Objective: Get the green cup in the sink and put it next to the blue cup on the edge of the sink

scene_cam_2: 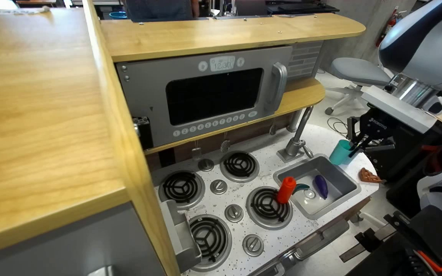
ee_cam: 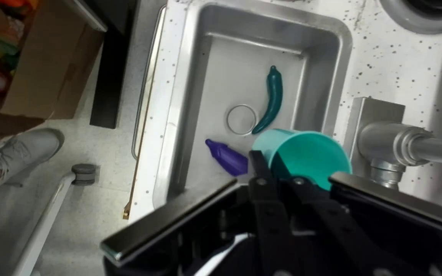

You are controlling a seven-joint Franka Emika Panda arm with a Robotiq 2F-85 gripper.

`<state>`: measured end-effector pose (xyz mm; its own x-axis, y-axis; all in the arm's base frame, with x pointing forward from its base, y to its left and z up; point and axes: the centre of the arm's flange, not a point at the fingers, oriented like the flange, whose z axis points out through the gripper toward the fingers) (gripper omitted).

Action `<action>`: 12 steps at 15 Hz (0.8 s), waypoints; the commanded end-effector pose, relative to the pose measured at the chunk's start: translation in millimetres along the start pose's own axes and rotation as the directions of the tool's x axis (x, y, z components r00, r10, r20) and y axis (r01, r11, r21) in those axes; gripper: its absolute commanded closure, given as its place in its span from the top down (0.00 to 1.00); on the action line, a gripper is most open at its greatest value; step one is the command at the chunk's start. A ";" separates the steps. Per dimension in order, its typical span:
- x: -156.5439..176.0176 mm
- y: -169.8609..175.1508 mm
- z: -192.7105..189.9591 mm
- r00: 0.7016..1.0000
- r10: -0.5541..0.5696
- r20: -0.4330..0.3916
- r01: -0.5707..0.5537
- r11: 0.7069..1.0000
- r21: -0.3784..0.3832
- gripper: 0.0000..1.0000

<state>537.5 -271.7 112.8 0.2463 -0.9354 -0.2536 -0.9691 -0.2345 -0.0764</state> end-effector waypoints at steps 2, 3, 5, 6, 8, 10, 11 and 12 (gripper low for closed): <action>-2.7 -31.8 3.8 0.991 0.118 -0.058 -0.109 0.984 0.137 0.01; -1.4 -34.9 4.6 0.989 0.128 -0.077 -0.115 0.982 0.150 0.01; 3.4 -34.9 6.6 0.981 0.154 -0.120 -0.134 0.979 0.155 0.01; 6.5 -31.5 7.1 0.975 0.170 -0.143 -0.148 0.977 0.156 0.01; 14.0 -24.3 7.5 0.963 0.205 -0.173 -0.178 0.971 0.160 0.01; 23.4 -19.8 7.0 0.954 0.230 -0.192 -0.200 0.966 0.164 0.01; 27.5 -18.1 6.9 0.949 0.242 -0.201 -0.210 0.963 0.166 0.01; 31.5 -18.0 7.7 0.944 0.252 -0.211 -0.217 0.961 0.172 0.01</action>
<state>555.7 -285.5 102.8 0.0358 -0.9947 -0.0967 -0.9851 -0.0188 -0.1712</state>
